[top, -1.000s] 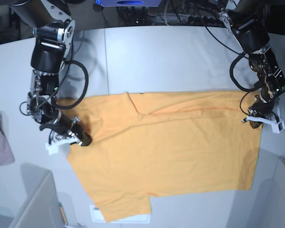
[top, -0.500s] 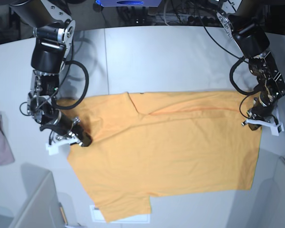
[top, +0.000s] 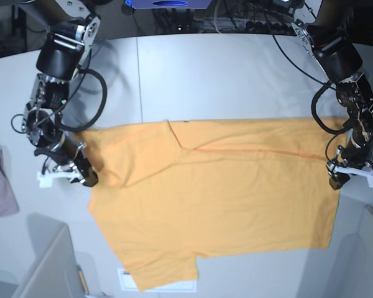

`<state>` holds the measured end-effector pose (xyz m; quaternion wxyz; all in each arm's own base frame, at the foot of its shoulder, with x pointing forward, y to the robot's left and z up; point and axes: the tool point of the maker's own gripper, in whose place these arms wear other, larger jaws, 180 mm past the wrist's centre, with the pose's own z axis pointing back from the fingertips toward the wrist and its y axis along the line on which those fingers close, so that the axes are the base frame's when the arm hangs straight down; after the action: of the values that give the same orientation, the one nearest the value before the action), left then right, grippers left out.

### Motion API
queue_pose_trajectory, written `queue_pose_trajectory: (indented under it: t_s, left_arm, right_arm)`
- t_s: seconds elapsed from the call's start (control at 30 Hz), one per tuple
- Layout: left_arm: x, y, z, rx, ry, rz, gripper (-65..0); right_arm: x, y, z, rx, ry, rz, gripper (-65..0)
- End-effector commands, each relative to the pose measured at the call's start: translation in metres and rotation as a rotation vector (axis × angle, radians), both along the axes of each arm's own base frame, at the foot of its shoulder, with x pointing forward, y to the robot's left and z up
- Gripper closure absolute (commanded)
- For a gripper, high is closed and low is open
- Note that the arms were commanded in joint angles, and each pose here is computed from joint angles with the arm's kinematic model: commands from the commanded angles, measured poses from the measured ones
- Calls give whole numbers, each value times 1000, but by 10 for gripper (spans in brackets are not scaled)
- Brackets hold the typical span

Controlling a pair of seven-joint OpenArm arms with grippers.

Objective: Fold the T-shirt properly
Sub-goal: 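Drag the held shoulders back, straightening the shirt, then release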

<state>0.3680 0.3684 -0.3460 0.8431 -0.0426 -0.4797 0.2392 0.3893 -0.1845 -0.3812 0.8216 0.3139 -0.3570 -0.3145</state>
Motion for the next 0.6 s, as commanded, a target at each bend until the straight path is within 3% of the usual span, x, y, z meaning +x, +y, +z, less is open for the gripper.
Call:
queue_pose_trajectory:
  t_s: [0.0,0.1,0.17,0.27,0.43,0.57]
  left_arm:
    - [6,9,29,53,-70,-2,-479]
    - [-17,13,45,115,-100,5,-487]
    - [-38,15,49,88,-137,41,-487]
    - [-75,21,53,47,-172,80,-487]
    - [-116,16,30,-41,-132,85,-485]
    - [-130,11,6,-84,-80,107,-484]
  right_arm:
    - [9,-7,29,-22,-95,-31,-195]
    - [-17,-19,39,-64,-119,-162,-203]
    - [-38,-28,43,-93,-111,-224,-204]
    - [-68,-30,44,-123,-89,-239,-222]
    - [-107,-24,26,-112,-3,-273,-351]
    - [-119,-16,1,-80,70,-275,-357]
